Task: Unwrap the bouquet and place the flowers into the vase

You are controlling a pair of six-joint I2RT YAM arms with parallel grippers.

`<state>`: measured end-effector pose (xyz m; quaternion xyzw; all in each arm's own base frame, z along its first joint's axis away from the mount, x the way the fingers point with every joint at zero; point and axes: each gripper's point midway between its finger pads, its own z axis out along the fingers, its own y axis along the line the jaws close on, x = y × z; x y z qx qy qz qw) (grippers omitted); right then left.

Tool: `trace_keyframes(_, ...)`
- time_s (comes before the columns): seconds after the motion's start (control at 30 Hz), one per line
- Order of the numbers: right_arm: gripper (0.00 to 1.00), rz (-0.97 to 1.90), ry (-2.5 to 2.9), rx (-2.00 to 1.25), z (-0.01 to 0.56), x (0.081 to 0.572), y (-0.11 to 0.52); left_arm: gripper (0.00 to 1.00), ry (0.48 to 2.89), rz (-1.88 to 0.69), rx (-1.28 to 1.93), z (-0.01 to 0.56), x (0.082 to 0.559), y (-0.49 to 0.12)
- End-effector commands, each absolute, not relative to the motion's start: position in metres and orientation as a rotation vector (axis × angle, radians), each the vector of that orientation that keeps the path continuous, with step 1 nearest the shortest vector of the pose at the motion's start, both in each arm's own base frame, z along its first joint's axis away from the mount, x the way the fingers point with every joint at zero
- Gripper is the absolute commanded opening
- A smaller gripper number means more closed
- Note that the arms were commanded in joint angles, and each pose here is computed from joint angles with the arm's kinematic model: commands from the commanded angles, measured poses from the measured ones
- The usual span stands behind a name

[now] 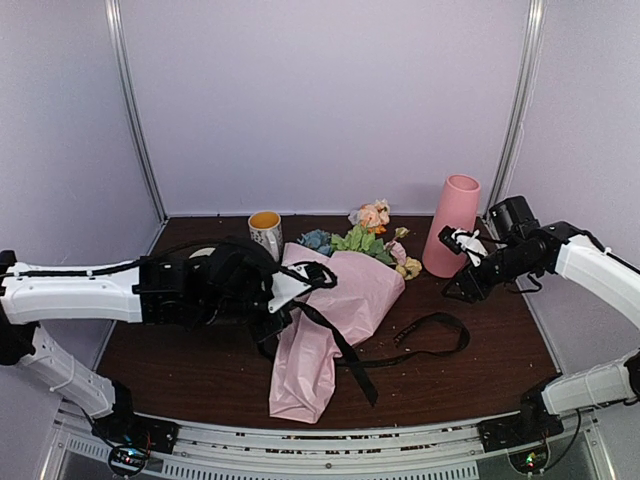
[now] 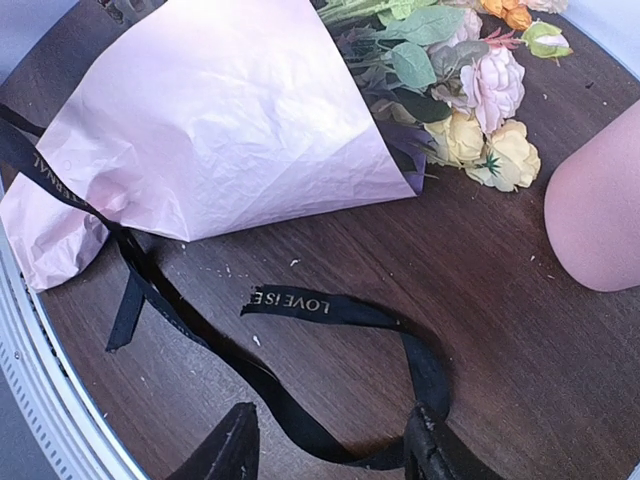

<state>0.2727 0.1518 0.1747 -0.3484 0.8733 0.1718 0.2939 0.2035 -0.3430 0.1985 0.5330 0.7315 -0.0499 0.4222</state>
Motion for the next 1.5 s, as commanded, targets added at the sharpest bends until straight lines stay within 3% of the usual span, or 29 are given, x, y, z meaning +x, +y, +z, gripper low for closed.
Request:
trace_keyframes(0.0, 0.49, 0.521, 2.273, -0.913, 0.191, 0.287, 0.164, 0.00, 2.011, -0.076, 1.060, 0.173, 0.208, -0.300)
trace_keyframes(0.3, 0.49, 0.637, 2.244, -0.932, 0.206, 0.300, 0.192, 0.00, 2.212, 0.036, 0.349, 0.141, 0.203, -0.181)
trace_keyframes(0.5, 0.49, 0.657, 2.236, -0.964, 0.204, 0.295, 0.204, 0.00, 2.293, 0.131, 0.045, 0.116, 0.195, -0.126)
trace_keyframes(0.8, 0.49, 0.638, 2.217, -1.016, 0.206, 0.287, 0.214, 0.00, 2.530, 0.145, -0.260, 0.059, 0.183, -0.095)
trace_keyframes(1.2, 0.49, 0.559, 2.161, -1.236, 0.202, 0.270, 0.251, 0.00, 2.689, -0.073, -0.496, 0.007, 0.166, -0.092)
trace_keyframes(1.23, 0.50, 0.550, 2.149, -1.265, 0.201, 0.268, 0.257, 0.15, 2.687, -0.097, -0.456, 0.009, 0.169, -0.097)
trace_keyframes(1.27, 0.50, 0.543, 2.137, -1.293, 0.201, 0.267, 0.264, 0.45, 2.680, -0.114, -0.418, 0.013, 0.174, -0.102)
trace_keyframes(1.3, 0.50, 0.539, 2.120, -1.324, 0.202, 0.265, 0.273, 0.64, 2.678, -0.108, -0.393, 0.018, 0.176, -0.104)
trace_keyframes(1.37, 0.52, 0.547, 2.102, -1.379, 0.203, 0.263, 0.293, 0.77, 2.660, -0.105, -0.300, 0.034, 0.186, -0.112)
trace_keyframes(1.47, 0.58, 0.566, 2.083, -1.454, 0.204, 0.261, 0.328, 0.83, 2.580, -0.059, -0.198, 0.064, 0.197, -0.117)
